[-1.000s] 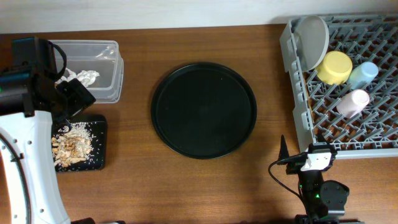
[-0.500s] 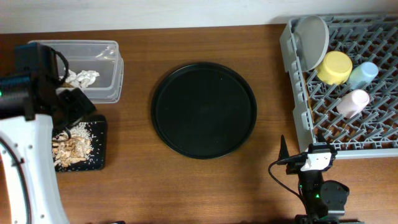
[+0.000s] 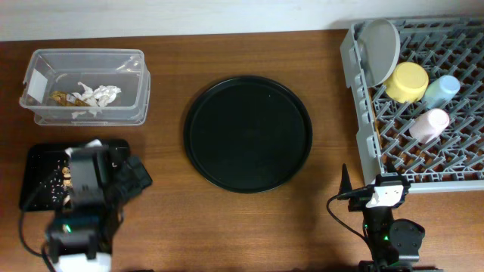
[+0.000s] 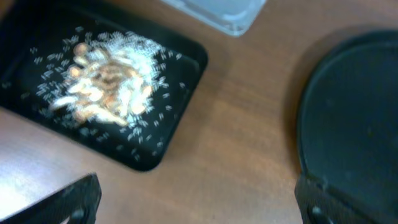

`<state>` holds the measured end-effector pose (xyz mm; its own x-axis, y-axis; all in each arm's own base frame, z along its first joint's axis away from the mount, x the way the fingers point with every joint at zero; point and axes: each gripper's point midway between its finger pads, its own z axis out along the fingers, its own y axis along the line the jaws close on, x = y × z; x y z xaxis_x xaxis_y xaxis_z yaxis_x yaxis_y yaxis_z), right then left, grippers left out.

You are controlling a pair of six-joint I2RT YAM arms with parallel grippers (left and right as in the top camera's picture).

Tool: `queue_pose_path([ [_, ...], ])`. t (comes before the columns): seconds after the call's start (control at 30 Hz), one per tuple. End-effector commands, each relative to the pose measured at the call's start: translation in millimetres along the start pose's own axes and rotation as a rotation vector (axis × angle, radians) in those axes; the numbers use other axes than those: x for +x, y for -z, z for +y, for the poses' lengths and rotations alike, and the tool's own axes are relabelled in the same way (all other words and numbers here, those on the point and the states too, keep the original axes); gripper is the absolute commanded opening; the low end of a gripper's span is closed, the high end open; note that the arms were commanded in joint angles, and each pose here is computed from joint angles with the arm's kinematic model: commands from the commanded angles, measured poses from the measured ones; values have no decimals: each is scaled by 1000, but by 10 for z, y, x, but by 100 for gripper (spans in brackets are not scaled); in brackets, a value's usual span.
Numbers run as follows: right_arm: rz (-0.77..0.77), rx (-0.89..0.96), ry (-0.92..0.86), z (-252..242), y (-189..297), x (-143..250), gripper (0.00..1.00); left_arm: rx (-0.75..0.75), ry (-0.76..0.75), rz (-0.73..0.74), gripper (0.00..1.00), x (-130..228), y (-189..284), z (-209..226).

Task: Sort waste into correct bins and load items into the dishwasher rack

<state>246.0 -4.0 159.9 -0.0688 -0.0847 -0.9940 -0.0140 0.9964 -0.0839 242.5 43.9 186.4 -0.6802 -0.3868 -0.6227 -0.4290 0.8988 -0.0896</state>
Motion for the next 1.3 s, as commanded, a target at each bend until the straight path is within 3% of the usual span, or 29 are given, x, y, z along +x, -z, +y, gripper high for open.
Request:
queue_pose_path([
  [0.0, 3, 12, 7, -24, -1, 27, 98, 68, -48, -96, 99, 255, -154, -3],
  [0.2, 3, 12, 7, -24, -1, 27, 98, 197, -39, -239, 99, 555, -331, -66],
  [0.57, 3, 12, 7, -23, -1, 27, 98, 372, -68, -489, 99, 565, -392, -264],
  [0.73, 3, 12, 7, -24, -1, 27, 98, 401, -86, -593, 99, 476, -420, -317],
  [1.07, 3, 12, 7, -24, -1, 27, 98, 383, -289, -799, 99, 296, -127, -378],
  [1.27, 3, 12, 7, -24, -1, 27, 98, 386, -320, -787, 99, 337, -147, -410],
])
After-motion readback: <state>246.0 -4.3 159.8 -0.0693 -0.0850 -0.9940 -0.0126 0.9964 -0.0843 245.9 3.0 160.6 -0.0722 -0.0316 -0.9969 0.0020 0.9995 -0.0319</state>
